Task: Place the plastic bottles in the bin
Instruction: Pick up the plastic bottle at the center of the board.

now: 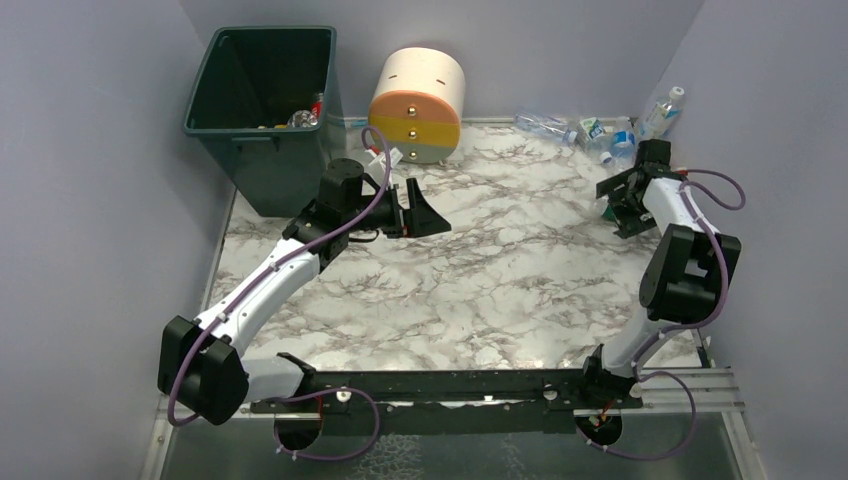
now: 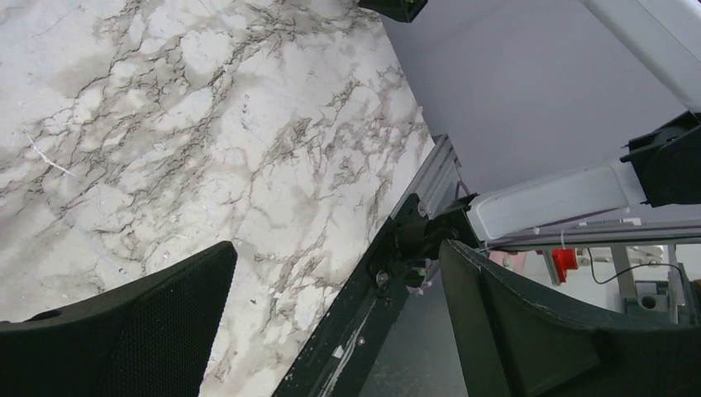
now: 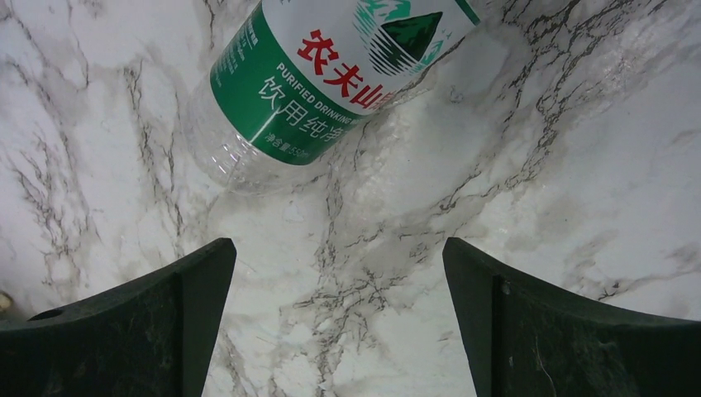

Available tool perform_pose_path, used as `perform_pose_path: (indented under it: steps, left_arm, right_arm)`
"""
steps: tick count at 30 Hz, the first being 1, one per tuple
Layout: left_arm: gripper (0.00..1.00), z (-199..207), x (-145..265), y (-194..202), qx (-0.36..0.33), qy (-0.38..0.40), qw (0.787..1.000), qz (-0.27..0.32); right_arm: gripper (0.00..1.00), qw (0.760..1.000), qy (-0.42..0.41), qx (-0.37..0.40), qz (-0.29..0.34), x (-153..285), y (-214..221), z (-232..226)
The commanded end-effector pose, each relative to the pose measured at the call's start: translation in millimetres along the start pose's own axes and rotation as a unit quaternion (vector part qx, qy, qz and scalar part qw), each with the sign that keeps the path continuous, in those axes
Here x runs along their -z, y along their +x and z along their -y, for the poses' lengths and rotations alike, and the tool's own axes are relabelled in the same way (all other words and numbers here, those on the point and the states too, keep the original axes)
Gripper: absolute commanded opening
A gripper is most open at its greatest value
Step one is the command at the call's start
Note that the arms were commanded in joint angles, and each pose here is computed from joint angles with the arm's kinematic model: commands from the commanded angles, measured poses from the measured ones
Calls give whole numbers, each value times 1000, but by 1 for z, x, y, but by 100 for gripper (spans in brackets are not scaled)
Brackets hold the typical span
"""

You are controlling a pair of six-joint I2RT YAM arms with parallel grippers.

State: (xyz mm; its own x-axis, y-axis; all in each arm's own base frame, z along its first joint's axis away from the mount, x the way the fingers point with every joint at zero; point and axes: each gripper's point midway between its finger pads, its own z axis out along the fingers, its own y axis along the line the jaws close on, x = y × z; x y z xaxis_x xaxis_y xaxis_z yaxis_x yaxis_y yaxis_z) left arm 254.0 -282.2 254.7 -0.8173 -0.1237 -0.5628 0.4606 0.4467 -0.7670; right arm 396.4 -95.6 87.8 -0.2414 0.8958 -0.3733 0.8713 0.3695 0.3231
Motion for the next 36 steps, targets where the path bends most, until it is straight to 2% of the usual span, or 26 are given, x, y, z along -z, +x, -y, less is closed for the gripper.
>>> perform_pose_path:
  steps: [1,10,25,29,33,36]
  left_arm:
    - [99,2,4,3,-16,1,1000,1]
    - [99,-2,0,5,-14,-1,1000,-4]
    - [99,-9,-5,8,-9,-8,1000,-11]
    - [99,-10,-6,8,-8,-10,1000,-12]
    - [99,-12,-8,10,-7,-11,1000,-15]
    - [99,-13,-11,12,-7,-11,1000,-18]
  right_arm:
    - [99,998,40,-37,21,-5,-15,5]
    - [100,993,91,-77,20,-29,-16,11]
    - [100,989,108,-100,33,-53,-26,2]
    - [100,993,85,-72,41,-47,-32,-6]
    - [99,996,18,0,85,-25,-55,-29]
    - [98,992,-1,46,117,-5,-75,-42]
